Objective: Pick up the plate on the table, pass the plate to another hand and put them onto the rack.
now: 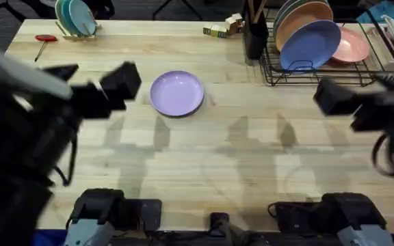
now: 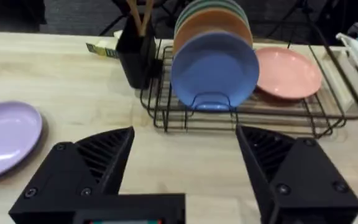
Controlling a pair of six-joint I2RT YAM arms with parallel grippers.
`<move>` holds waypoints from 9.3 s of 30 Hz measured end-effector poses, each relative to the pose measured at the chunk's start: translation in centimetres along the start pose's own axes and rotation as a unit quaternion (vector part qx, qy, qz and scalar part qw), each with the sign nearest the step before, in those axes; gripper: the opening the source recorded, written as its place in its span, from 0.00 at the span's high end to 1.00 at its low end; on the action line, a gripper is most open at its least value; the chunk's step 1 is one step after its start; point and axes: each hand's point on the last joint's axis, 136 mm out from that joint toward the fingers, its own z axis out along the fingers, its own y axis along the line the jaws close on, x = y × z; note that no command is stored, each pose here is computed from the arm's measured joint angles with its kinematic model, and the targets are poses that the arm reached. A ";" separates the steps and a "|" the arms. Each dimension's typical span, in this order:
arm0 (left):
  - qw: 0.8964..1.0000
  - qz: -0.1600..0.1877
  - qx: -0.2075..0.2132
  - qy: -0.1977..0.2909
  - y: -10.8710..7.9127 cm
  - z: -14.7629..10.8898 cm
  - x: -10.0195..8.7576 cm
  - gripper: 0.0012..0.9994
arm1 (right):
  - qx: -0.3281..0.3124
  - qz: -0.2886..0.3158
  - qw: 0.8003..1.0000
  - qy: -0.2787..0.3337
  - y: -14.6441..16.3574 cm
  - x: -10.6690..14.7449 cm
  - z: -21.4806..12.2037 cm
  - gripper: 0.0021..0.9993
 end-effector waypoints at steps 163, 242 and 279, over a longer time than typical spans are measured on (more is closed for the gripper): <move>0.878 -0.120 0.258 0.385 -10.6 20.1 -1.8 0.59 | -0.250 0.094 0.943 0.199 19.2 -2.4 17.7 0.97; 0.957 -0.069 0.187 0.210 -3.2 11.6 -15.3 0.00 | -0.138 -0.731 0.656 0.127 -3.8 -1.4 21.3 0.97; 0.959 -0.067 0.178 0.211 -2.9 11.7 -15.2 0.00 | -0.056 -0.437 0.894 0.081 -1.7 -9.2 12.2 0.00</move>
